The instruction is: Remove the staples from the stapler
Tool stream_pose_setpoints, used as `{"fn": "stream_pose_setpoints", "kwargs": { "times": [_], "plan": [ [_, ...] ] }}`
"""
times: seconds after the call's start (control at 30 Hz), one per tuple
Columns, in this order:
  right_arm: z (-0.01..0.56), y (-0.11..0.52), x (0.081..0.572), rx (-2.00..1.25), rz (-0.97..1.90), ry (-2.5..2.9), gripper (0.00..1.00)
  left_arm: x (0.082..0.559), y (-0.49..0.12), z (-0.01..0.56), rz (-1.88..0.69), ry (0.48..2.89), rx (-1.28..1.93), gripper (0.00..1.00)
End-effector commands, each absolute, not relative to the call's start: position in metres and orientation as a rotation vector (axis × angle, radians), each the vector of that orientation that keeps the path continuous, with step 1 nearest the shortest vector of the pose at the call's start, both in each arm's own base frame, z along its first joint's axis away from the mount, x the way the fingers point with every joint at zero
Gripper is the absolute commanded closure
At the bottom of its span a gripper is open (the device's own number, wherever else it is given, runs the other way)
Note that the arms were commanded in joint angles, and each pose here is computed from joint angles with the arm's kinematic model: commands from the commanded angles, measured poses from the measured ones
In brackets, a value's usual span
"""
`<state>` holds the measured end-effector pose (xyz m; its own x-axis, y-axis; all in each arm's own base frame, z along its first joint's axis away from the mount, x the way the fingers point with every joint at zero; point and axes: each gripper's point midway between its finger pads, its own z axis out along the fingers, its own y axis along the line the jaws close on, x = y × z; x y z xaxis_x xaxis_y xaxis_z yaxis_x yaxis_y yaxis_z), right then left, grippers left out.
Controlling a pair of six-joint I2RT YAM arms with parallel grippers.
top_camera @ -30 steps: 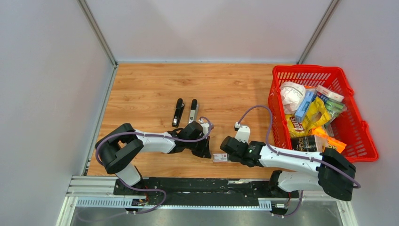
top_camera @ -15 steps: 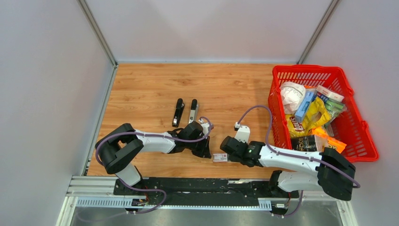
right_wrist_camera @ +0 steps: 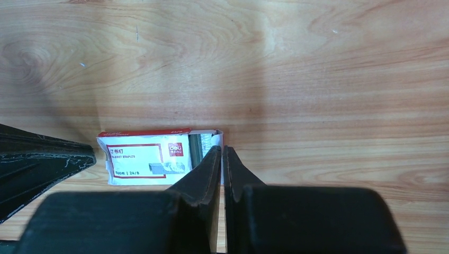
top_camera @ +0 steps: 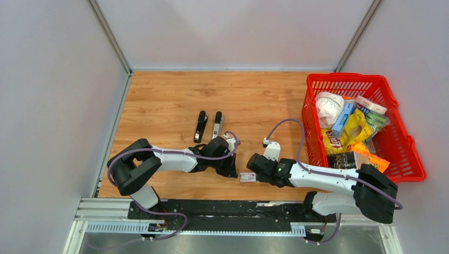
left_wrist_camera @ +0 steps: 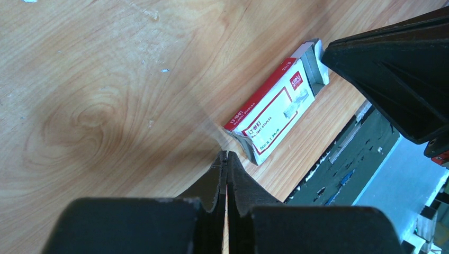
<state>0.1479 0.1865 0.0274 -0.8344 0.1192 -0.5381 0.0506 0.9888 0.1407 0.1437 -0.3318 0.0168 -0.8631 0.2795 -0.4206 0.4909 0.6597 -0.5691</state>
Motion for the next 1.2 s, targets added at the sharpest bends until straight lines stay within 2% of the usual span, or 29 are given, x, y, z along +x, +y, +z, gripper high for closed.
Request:
{"fn": "stream_pose_setpoints", "kwargs": {
  "times": [0.0, 0.6, 0.87, 1.17],
  "plan": [
    [0.027, 0.194, 0.152, 0.133, 0.193, 2.537, 0.92, 0.141, -0.329, 0.011, -0.979, 2.606, 0.623, 1.0],
    [0.027, 0.2, 0.151, 0.132, 0.23, 2.544, 0.93, 0.141, -0.329, 0.01, -0.976, 2.605, 0.621, 1.0],
    [0.04, 0.185, 0.152, 0.157, 0.199, 2.509, 0.91, 0.141, -0.329, 0.009, -0.979, 2.607, 0.625, 1.0],
    [0.028, 0.174, 0.149, 0.174, 0.144, 2.518, 0.9, 0.141, -0.33, 0.009, -0.984, 2.605, 0.626, 1.0]
  ]
}}
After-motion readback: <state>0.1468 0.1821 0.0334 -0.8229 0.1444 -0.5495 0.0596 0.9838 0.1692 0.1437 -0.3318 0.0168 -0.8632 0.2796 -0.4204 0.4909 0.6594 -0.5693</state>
